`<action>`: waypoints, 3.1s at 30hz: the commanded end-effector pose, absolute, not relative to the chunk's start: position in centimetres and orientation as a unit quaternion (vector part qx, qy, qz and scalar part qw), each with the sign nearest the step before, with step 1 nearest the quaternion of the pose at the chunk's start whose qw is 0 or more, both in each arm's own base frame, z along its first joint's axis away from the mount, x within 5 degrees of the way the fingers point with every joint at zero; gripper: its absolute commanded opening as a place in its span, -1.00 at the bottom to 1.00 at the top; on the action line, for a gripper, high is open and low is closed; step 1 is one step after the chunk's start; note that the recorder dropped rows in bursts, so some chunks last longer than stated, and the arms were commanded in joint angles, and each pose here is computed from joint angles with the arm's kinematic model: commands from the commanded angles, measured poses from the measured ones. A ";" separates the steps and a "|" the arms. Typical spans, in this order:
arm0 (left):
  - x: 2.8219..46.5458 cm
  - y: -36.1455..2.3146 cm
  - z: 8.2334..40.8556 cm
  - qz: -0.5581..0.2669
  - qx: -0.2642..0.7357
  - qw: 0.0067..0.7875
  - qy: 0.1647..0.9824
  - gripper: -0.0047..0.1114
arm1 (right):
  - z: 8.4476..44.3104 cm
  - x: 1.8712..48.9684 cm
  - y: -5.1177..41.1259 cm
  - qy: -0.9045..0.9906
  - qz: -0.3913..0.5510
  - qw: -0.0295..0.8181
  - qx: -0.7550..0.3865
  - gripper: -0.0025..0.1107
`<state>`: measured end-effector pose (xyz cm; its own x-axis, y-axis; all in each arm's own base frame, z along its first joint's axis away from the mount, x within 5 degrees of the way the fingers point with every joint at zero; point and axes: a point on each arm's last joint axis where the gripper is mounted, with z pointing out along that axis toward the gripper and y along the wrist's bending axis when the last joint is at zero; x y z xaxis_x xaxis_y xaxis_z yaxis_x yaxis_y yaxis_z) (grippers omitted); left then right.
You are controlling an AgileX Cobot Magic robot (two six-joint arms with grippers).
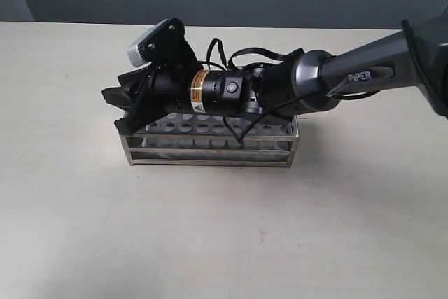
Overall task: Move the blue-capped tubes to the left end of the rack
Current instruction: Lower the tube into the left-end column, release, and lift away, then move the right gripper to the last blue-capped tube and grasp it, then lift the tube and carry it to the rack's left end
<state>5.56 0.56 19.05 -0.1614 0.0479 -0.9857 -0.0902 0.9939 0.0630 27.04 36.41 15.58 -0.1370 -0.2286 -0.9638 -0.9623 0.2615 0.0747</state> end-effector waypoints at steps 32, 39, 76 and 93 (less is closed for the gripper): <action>5.5 0.5 19.2 0.050 -0.014 0.653 0.756 -0.90 | 16.4 28.1 20.6 0.765 0.272 0.513 -0.279 0.01; 5.5 0.5 19.2 0.050 -0.014 0.653 0.756 -0.90 | 14.7 28.4 20.8 0.771 0.269 0.506 -0.278 0.00; 5.5 0.5 19.2 0.050 -0.014 0.653 0.756 -0.90 | 17.8 29.2 22.1 0.719 0.297 0.553 -0.300 -0.96; 5.5 0.5 19.2 0.050 -0.014 0.653 0.756 -0.90 | 24.6 26.4 27.7 0.627 0.359 0.549 -0.420 -0.96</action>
<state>5.56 0.56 19.05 -0.1614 0.0479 -0.9857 -0.0902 0.9939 0.0630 27.35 26.17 23.79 -0.0763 -0.1166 -0.9902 -0.9002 0.4350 0.0182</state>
